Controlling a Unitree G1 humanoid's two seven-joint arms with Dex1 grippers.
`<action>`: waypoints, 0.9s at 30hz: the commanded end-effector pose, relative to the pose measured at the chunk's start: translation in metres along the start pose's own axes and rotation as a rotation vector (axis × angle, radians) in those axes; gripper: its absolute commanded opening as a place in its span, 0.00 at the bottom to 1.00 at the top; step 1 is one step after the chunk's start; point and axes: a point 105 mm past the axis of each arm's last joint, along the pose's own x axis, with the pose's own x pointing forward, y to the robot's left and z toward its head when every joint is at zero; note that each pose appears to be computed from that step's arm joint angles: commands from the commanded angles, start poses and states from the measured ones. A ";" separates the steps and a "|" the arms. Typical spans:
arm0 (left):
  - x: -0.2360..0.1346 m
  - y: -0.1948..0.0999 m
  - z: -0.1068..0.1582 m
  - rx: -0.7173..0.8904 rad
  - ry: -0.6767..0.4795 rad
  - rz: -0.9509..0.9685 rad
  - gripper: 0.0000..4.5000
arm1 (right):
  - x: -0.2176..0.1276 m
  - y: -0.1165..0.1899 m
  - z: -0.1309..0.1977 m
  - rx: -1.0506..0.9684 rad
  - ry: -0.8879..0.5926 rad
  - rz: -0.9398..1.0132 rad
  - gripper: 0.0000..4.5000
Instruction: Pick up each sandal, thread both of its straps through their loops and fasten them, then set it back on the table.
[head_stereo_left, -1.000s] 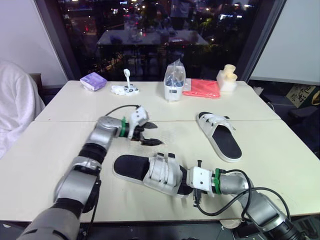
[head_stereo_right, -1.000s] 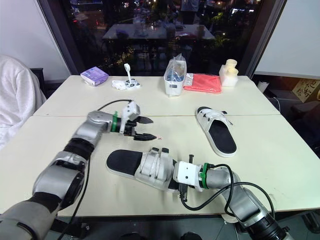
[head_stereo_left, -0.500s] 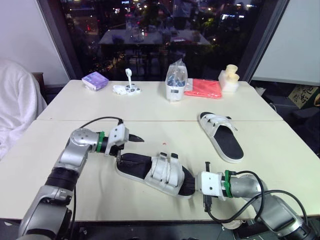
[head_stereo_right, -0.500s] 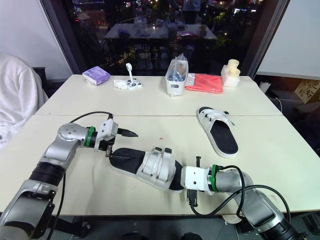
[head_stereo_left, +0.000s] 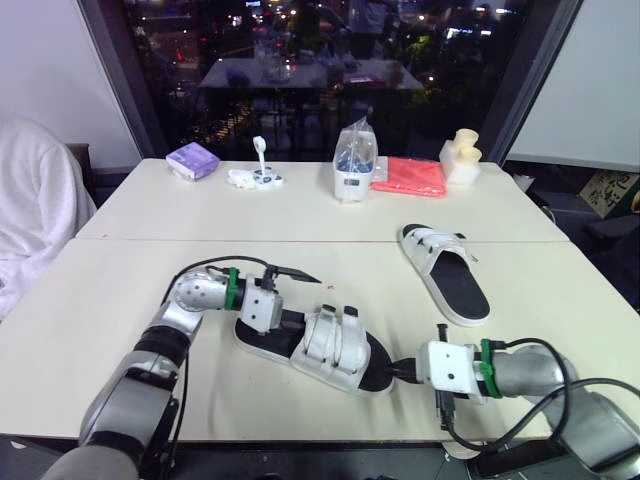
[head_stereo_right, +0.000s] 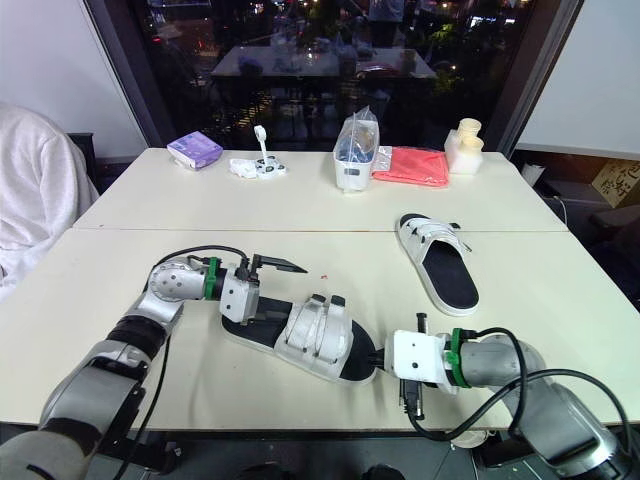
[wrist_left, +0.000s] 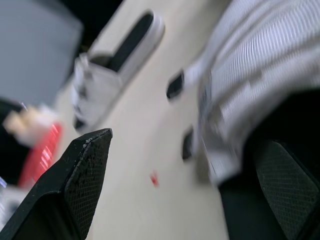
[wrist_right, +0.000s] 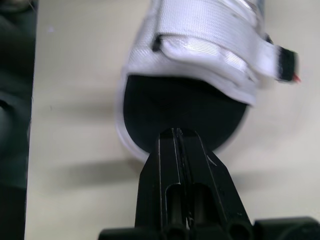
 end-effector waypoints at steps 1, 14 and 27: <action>0.005 0.001 0.013 0.151 -0.068 -0.019 0.99 | -0.012 -0.006 0.008 -0.022 -0.009 -0.043 0.00; 0.037 -0.014 0.041 0.343 -0.241 -0.115 0.88 | -0.019 -0.005 0.002 0.003 0.030 -0.099 0.00; 0.043 0.019 0.016 0.287 -0.076 0.070 0.02 | -0.016 -0.006 0.001 0.015 0.032 -0.120 0.00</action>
